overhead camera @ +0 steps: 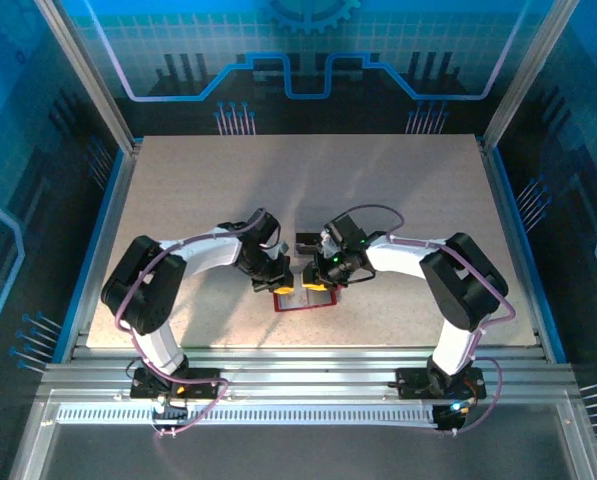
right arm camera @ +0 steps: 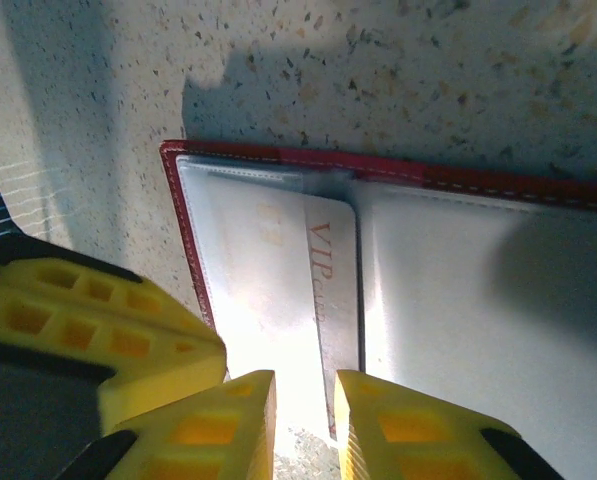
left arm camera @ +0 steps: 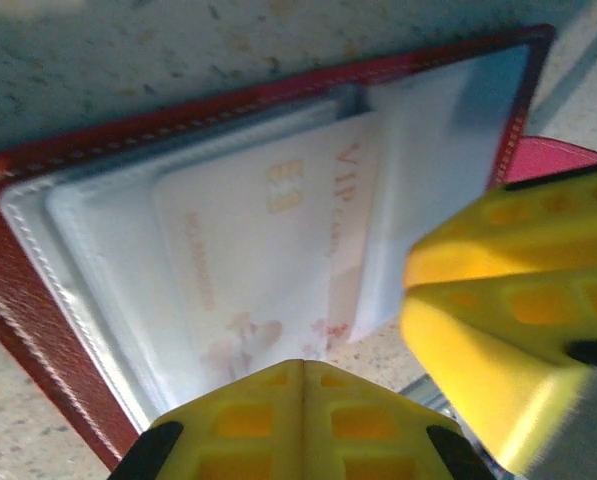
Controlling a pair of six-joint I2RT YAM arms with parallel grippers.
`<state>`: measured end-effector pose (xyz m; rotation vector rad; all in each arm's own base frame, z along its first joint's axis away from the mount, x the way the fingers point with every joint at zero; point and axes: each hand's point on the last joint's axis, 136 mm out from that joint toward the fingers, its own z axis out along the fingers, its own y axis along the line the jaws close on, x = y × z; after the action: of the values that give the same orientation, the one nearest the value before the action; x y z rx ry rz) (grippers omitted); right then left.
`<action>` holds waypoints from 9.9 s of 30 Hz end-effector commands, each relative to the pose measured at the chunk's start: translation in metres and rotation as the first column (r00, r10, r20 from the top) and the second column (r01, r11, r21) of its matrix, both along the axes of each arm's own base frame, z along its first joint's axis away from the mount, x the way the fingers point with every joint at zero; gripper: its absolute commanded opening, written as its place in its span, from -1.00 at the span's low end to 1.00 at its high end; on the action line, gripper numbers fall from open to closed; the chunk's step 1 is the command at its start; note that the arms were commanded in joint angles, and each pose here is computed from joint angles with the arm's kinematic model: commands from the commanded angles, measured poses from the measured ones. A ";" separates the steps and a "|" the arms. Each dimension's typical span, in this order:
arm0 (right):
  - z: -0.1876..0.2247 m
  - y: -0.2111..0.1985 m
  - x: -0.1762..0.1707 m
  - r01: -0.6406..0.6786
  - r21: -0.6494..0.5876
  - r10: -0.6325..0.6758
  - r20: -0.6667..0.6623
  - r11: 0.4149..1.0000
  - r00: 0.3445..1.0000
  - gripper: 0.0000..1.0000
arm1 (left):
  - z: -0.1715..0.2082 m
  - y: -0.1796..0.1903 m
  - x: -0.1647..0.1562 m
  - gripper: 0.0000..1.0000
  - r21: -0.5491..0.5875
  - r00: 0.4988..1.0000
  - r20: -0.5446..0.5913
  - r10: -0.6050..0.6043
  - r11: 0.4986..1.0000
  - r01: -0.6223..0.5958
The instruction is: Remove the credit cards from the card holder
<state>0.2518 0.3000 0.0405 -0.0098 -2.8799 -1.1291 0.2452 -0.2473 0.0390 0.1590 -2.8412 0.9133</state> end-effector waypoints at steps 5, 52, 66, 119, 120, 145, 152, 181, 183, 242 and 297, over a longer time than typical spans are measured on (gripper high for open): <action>-0.001 0.003 0.002 -0.012 0.038 0.013 -0.026 0.999 1.000 -0.56 | -0.009 0.011 -0.002 -1.00 0.087 1.000 -0.008 -0.017 0.996 0.018; -0.025 0.006 -0.014 -0.117 -0.012 0.116 -0.070 0.993 0.991 -0.55 | -0.032 0.028 -0.022 -1.00 0.158 0.997 -0.067 -0.050 0.986 0.060; -0.018 0.013 -0.016 -0.131 0.042 0.134 -0.069 0.990 0.989 -0.55 | -0.032 0.029 -0.024 -1.00 0.156 0.997 -0.068 -0.045 0.986 0.056; 0.020 -0.023 -0.004 -0.093 0.040 0.093 0.024 0.995 0.995 -0.93 | -0.029 0.035 -0.026 -1.00 0.184 0.996 -0.066 -0.062 0.980 0.073; 0.023 -0.024 -0.004 -0.097 0.036 0.096 0.030 0.995 0.995 -0.94 | -0.028 0.035 -0.025 -1.00 0.187 0.996 -0.061 -0.065 0.980 0.076; 0.093 -0.071 0.016 -0.403 -0.364 0.518 0.314 0.840 0.796 -0.97 | 0.003 0.030 0.011 -1.00 0.154 0.996 0.070 -0.053 0.987 0.041; 0.104 -0.079 0.039 -0.520 -0.535 0.740 0.385 0.666 0.551 -1.00 | 0.029 0.026 0.025 -0.96 0.110 0.989 0.150 -0.009 0.994 -0.008; 0.099 -0.052 0.140 -0.690 -0.688 0.968 0.240 0.223 0.074 -1.00 | 0.052 0.100 0.042 -0.81 0.047 0.918 0.292 0.270 0.954 -0.296; 0.094 -0.052 0.144 -0.697 -0.684 0.971 0.229 0.215 0.075 -1.00 | 0.051 0.100 0.042 -0.81 0.043 0.917 0.290 0.274 0.953 -0.299; 0.123 -0.003 0.090 -0.455 -0.559 0.720 0.514 0.694 0.467 -0.56 | 0.051 0.076 0.054 -0.81 -0.089 0.923 0.247 0.295 0.955 -0.282; 0.025 0.071 -0.029 -0.288 -0.020 0.289 0.117 0.957 0.950 -0.73 | 0.004 0.055 0.021 -0.97 -0.037 0.977 0.074 0.200 0.979 -0.198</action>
<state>0.2278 0.3571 0.0624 0.4485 -2.9019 -1.0657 0.2836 -0.1880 0.0502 0.4681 -2.9795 1.0293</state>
